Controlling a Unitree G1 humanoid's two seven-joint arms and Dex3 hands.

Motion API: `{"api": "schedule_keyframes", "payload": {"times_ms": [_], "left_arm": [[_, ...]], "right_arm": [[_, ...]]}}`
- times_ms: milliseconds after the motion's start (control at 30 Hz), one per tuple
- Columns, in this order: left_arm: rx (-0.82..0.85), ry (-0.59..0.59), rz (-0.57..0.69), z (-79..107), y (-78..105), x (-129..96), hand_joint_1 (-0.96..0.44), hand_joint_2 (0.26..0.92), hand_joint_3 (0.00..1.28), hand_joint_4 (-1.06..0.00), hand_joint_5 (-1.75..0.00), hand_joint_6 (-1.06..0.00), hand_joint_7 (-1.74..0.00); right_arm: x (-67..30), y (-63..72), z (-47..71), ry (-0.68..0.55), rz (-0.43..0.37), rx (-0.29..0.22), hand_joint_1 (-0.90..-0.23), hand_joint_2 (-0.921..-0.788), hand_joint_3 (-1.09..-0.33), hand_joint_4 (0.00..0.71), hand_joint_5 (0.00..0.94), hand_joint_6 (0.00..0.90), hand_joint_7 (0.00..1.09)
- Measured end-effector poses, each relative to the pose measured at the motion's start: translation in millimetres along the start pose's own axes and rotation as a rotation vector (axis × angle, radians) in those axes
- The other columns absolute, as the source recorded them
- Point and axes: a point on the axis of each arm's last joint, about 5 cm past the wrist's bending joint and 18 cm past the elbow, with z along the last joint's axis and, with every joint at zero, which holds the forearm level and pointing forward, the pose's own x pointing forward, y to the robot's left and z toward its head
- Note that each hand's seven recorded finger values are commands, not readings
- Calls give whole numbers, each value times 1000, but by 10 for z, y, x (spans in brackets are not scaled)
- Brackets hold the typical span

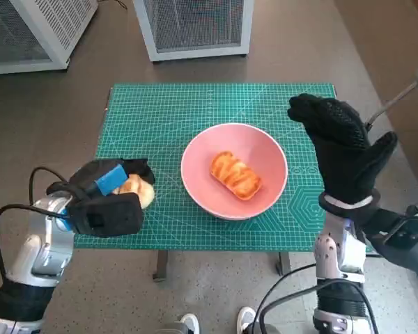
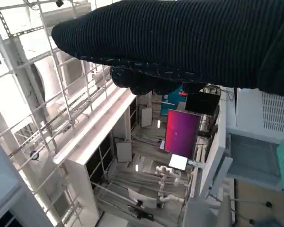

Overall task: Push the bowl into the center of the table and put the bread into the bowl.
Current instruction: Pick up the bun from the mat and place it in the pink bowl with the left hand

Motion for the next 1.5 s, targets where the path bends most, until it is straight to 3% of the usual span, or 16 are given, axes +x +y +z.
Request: {"api": "schedule_keyframes", "payload": {"times_ms": [300, 733, 967, 1167, 1300, 1333, 1367, 1400, 1500], "left_arm": [[7, -97, 130, 205, 275, -34, 2, 920, 64, -701, -1129, -618, -1199], [25, -273, 292, 673, 630, -3, 2, 920, 64, -706, -1113, -613, -1217], [36, -387, 302, 968, 671, 86, 2, 920, 63, -720, -1107, -600, -1218], [57, -447, 244, 1106, 587, 232, 1, 921, 125, -644, -1165, -535, -1304], [54, -465, 192, 1142, 505, 331, 1, 921, 217, -553, -1268, -417, -1412], [51, -468, 181, 1145, 485, 351, -68, 921, 230, -513, -1183, -421, -1424], [49, -471, 169, 1146, 463, 372, -120, 894, 230, -450, -986, -375, -1300], [48, -474, 159, 1146, 447, 387, -109, 863, 200, -418, -777, -344, -1024], [46, -472, 129, 1135, 393, 436, -161, 846, 97, -367, -345, -310, -554]], "right_arm": [[8, -12, -3, 2, -1, -2, -421, -921, -469, 366, 1, 136, 586], [21, -17, -4, 0, 5, -3, -421, -921, -470, 366, 1, 137, 588], [17, -27, 1, -2, 7, -7, -421, -921, -471, 366, 1, 138, 589], [15, -31, 4, -6, 6, -10, -422, -921, -471, 368, 2, 138, 589], [11, -35, 8, -10, 5, -14, -422, -921, -471, 369, 2, 138, 589], [10, -35, 10, -12, 4, -15, -422, -921, -471, 369, 2, 138, 589], [9, -36, 11, -12, 4, -16, -422, -921, -471, 369, 3, 139, 590], [9, -37, 12, -13, 3, -17, -422, -921, -471, 370, 3, 140, 590], [9, -36, 16, -14, 4, -18, -421, -921, -471, 372, 4, 141, 591]]}}
